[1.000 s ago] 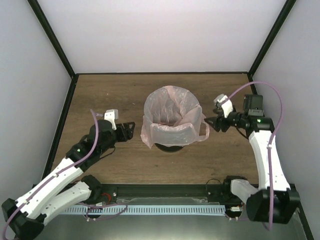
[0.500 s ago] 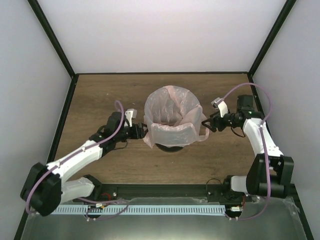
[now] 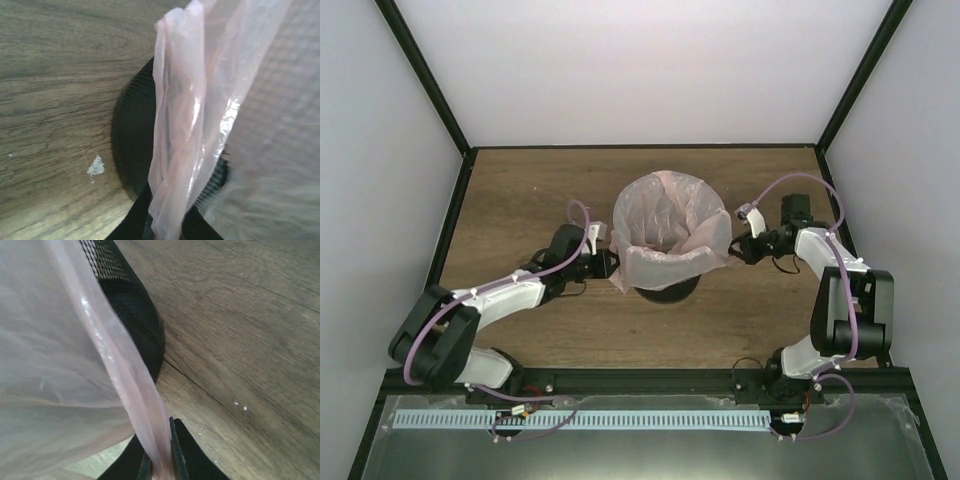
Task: Put the trash bags into the trash bin
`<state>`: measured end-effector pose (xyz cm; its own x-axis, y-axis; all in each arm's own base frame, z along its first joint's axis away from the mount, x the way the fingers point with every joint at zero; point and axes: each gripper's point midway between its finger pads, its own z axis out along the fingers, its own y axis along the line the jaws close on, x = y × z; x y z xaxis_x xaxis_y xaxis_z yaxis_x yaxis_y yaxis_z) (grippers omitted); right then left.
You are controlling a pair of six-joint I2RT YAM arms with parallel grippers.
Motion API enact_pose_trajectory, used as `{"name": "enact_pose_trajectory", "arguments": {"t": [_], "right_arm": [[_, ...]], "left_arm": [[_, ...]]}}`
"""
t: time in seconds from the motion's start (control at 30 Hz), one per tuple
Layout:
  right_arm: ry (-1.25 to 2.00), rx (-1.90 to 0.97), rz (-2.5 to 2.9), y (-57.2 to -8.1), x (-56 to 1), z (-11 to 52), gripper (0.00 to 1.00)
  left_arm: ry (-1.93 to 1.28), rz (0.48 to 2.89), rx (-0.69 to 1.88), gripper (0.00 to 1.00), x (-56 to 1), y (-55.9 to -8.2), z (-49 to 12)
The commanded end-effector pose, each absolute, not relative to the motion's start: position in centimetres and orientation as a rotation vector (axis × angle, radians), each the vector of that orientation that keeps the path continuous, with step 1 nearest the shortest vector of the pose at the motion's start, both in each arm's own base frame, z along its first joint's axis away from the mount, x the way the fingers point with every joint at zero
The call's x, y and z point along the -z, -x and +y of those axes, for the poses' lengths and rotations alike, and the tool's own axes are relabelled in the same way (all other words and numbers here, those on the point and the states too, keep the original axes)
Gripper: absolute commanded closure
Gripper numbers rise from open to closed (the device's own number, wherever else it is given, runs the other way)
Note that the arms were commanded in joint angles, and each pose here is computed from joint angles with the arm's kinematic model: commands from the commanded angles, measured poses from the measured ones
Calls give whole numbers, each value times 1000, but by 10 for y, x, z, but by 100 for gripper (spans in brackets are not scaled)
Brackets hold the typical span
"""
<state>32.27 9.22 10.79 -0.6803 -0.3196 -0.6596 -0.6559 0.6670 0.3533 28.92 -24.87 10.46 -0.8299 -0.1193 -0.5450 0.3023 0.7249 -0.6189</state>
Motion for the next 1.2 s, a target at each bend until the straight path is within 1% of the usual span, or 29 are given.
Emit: {"name": "enact_pose_trajectory", "arguments": {"t": [0.0, 0.07, 0.2, 0.3, 0.43, 0.53, 0.57, 0.63, 0.67, 0.7, 0.73, 0.8, 0.87, 0.9, 0.97, 1.03, 1.17], "right_arm": [[731, -764, 2312, -329, -99, 91, 95], [716, -714, 2338, -332, -88, 86, 99], [671, -561, 2474, -339, -50, 64, 99], [656, -495, 2551, -338, -28, 53, 99], [658, -510, 2576, -333, -19, 54, 99], [665, -539, 2569, -331, -22, 57, 94], [672, -552, 2569, -330, -24, 58, 92], [688, -571, 2556, -328, -31, 61, 81], [701, -579, 2548, -326, -36, 62, 77], [713, -580, 2539, -324, -42, 63, 73], [727, -573, 2526, -322, -49, 63, 68], [763, -530, 2485, -317, -69, 62, 55], [823, -464, 2446, -310, -89, 58, 45], [852, -417, 2418, -307, -99, 55, 42], [900, -315, 2356, -304, -119, 48, 36], [914, -273, 2312, -303, -140, 44, 33], [876, -268, 2295, -310, -168, 39, 33]], "left_arm": [[-109, 2389, 967, 96, -83, -292, -248], [-75, 2460, 911, 96, -58, -291, -242], [-29, 2550, 864, 96, -26, -285, -236], [7, 2581, 839, 96, -13, -282, -231], [23, 2587, 827, 96, -11, -282, -228], [13, 2571, 823, 96, -20, -284, -229], [2, 2561, 827, 96, -25, -285, -230], [-14, 2543, 829, 96, -35, -286, -230], [-24, 2534, 822, 93, -40, -286, -229], [-29, 2541, 811, 88, -43, -284, -227], [-34, 2536, 804, 81, -49, -282, -225], [-57, 2527, 798, 62, -62, -278, -222], [-92, 2514, 773, 50, -79, -273, -216], [-104, 2494, 765, 46, -90, -271, -213], [-111, 2450, 743, 40, -110, -268, -204], [-114, 2397, 734, 37, -133, -267, -198], [-141, 2315, 673, 35, -180, -271, -187]]}}
